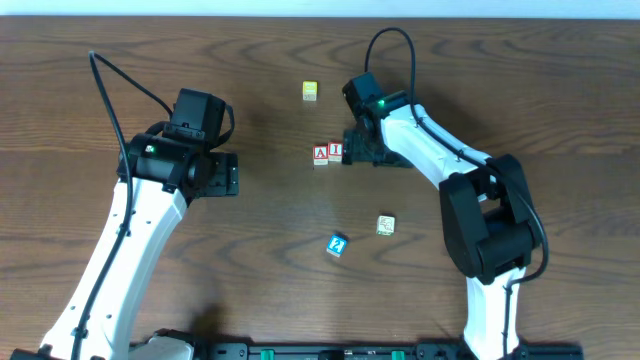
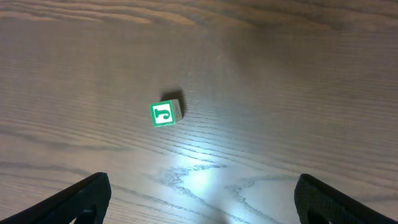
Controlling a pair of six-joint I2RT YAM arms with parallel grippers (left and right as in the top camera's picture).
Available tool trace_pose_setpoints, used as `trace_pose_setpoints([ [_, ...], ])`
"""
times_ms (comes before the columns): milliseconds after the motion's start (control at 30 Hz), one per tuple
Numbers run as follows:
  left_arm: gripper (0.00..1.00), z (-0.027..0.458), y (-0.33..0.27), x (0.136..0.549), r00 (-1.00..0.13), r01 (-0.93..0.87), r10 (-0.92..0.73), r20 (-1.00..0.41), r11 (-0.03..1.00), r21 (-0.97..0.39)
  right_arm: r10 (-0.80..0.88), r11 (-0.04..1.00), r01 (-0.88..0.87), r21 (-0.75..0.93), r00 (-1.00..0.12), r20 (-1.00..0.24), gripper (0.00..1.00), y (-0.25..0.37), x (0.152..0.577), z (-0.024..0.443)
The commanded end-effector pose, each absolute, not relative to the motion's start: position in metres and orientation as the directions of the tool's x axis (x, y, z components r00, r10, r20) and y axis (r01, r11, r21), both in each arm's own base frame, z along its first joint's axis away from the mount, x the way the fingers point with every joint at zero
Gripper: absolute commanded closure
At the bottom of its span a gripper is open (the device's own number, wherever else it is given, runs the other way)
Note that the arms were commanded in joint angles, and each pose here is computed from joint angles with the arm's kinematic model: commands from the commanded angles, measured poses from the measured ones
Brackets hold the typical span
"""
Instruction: Spell out Ai2
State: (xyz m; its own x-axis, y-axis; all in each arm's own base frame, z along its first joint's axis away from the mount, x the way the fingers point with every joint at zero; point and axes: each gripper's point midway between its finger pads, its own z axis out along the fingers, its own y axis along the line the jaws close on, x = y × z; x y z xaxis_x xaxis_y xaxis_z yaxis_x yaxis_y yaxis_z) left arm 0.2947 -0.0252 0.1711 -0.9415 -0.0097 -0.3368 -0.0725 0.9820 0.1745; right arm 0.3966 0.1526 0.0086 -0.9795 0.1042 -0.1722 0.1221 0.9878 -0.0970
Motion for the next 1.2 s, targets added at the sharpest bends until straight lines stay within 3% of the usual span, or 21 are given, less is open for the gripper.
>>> trace_pose_setpoints([
  [0, 0.05, 0.171, -0.024, 0.295, -0.943, -0.059, 0.005, -0.331, 0.981, 0.183, 0.106, 0.984, 0.134, -0.119, -0.97, -0.218, 0.01, 0.152, 0.396, 0.033],
  [200, 0.05, 0.171, -0.024, 0.295, -0.943, -0.059, 0.005, -0.331, 0.981, 0.183, 0.103, 0.976, 0.135, -0.168, -0.977, -0.187, 0.01, 0.143, 0.365, 0.059],
  [400, 0.05, 0.171, -0.024, 0.295, -0.943, -0.059, 0.005, -0.331, 0.981, 0.183, 0.189, 0.972, 0.215, -0.098, -0.956, -0.223, 0.01, 0.152, 0.32, 0.081],
  [667, 0.04, 0.171, -0.024, 0.295, -0.943, -0.059, 0.005, -0.331, 0.981, 0.183, 0.31, 0.95, 0.306, 0.066, -0.949, -0.057, 0.04, 0.183, 0.245, 0.065],
  [900, 0.05, 0.171, -0.024, 0.295, -0.943, -0.059, 0.005, -0.331, 0.981, 0.183, 0.52, 0.827, 0.527, 0.198, -0.85, 0.087, 0.08, 0.21, 0.195, 0.05],
  [1167, 0.05, 0.171, -0.024, 0.295, -0.943, -0.059, 0.005, -0.331, 0.981, 0.183, 0.569, 0.767, 0.585, 0.262, -0.81, 0.142, 0.15, 0.234, 0.189, 0.039],
])
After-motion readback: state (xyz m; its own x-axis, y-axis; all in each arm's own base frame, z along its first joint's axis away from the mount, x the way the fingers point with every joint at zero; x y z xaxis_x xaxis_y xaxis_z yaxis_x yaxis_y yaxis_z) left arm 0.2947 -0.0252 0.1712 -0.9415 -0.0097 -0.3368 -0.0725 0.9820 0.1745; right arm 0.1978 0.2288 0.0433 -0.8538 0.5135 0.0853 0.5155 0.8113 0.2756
